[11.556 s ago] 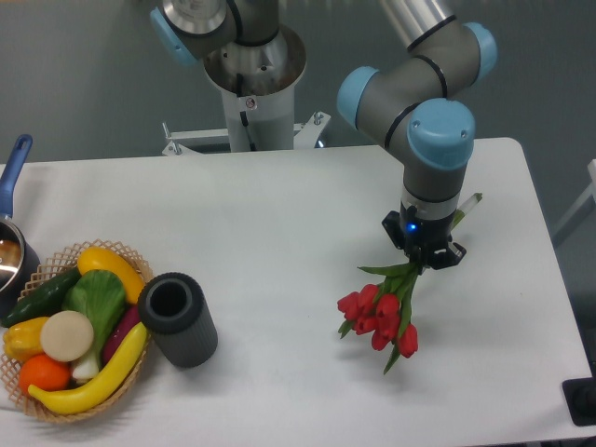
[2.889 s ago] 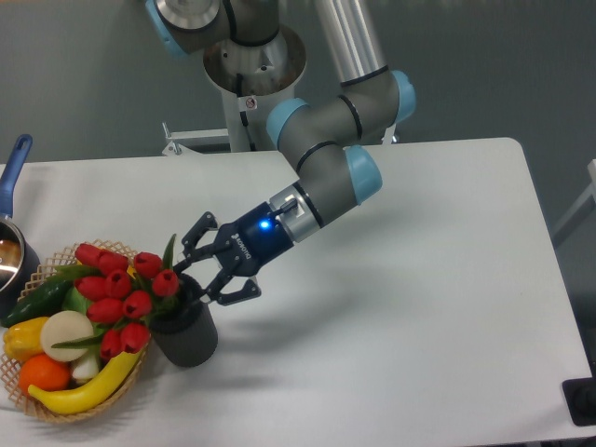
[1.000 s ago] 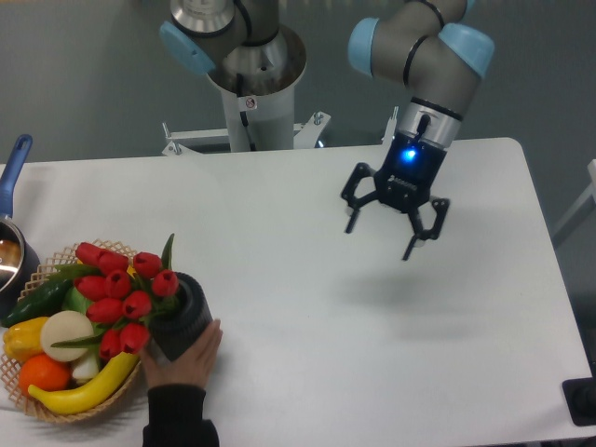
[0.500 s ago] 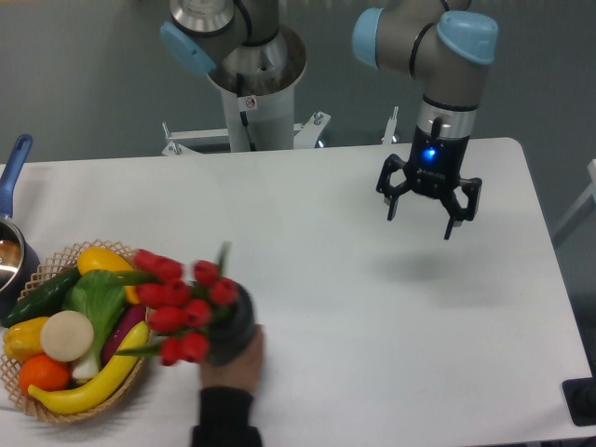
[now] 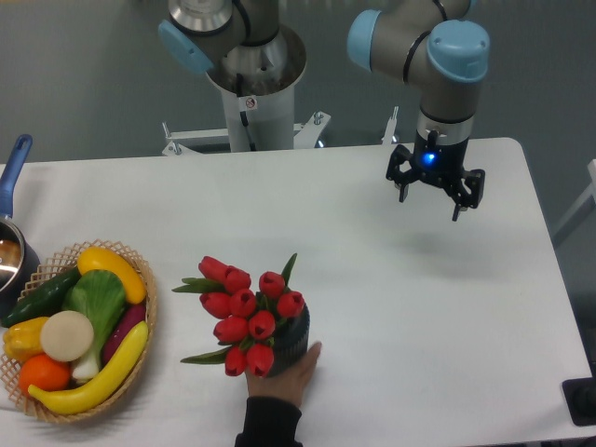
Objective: Insert the flowers into the vase
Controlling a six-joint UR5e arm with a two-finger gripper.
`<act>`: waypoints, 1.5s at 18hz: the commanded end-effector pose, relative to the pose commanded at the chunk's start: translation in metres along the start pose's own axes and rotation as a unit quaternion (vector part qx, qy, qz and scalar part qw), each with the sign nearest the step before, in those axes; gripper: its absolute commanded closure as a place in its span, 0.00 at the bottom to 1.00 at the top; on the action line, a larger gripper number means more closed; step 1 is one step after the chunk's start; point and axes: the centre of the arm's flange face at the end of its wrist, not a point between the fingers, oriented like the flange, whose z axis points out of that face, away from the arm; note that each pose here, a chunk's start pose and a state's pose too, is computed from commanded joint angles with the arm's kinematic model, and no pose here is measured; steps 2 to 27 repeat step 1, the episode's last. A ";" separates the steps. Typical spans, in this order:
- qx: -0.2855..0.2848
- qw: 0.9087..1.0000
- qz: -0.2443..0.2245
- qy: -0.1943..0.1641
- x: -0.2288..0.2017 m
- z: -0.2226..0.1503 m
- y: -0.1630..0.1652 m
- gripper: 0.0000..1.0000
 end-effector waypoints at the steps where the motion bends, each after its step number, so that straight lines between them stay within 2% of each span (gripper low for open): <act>1: 0.000 1.000 0.002 0.002 0.003 0.002 0.001 0.00; 27: 0.000 1.000 0.002 0.002 0.003 0.002 0.001 0.00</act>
